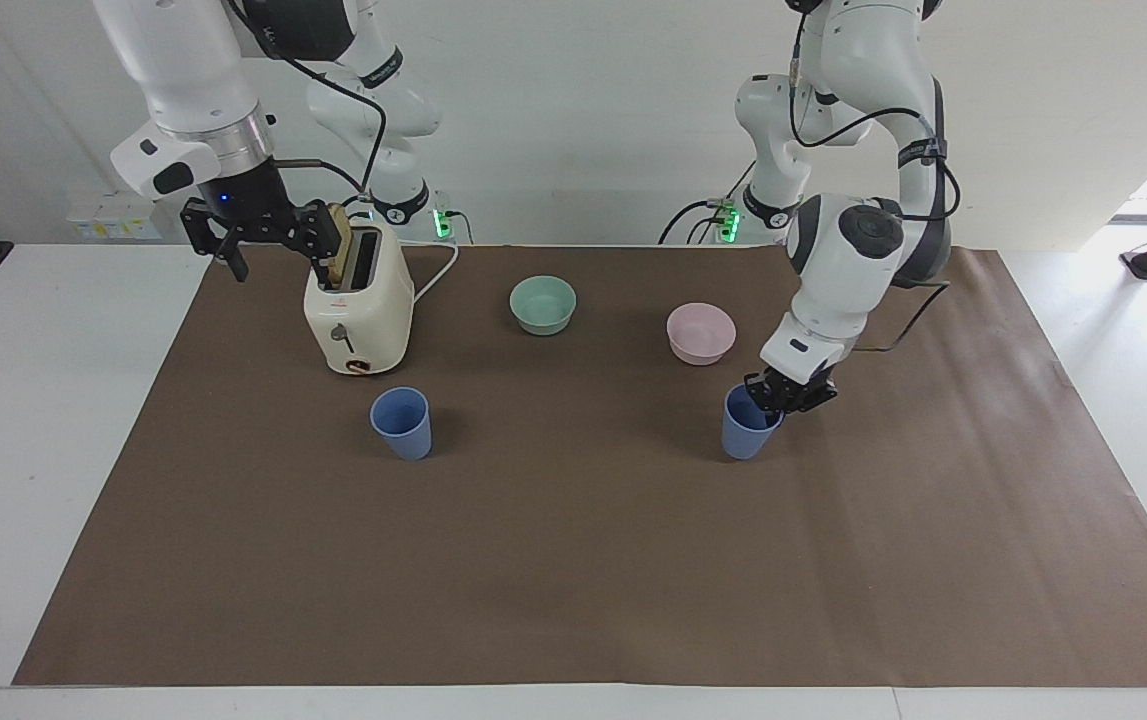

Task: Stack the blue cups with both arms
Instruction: 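Carry the blue cup with the left gripper to the table center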

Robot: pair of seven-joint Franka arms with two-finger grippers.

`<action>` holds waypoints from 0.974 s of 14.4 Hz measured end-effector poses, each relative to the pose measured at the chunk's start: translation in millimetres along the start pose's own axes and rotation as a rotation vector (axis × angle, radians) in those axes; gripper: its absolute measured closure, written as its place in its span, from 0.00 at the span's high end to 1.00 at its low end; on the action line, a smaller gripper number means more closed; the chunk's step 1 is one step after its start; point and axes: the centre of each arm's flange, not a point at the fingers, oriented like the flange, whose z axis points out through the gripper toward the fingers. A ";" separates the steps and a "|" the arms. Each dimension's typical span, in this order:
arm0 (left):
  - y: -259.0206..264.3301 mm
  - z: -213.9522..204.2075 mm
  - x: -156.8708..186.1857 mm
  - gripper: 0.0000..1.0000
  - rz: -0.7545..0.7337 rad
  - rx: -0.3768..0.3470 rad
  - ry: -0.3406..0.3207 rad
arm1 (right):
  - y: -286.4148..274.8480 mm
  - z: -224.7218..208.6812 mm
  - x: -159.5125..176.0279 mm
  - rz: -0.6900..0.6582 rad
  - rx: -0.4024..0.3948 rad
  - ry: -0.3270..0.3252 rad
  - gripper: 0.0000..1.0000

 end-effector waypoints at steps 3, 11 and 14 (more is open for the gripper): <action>42.3 2.9 -11.8 0.04 -0.024 -0.012 0.008 | 0.0 0.0 0.0 0.000 0.000 0.000 1.00; 98.2 10.6 -34.1 0.04 -0.040 -0.029 0.015 | 0.0 0.0 0.0 0.000 0.000 0.000 1.00; 97.9 15.8 -34.6 0.10 -0.060 -0.026 0.010 | 2.0 0.0 0.1 0.004 0.000 0.000 1.00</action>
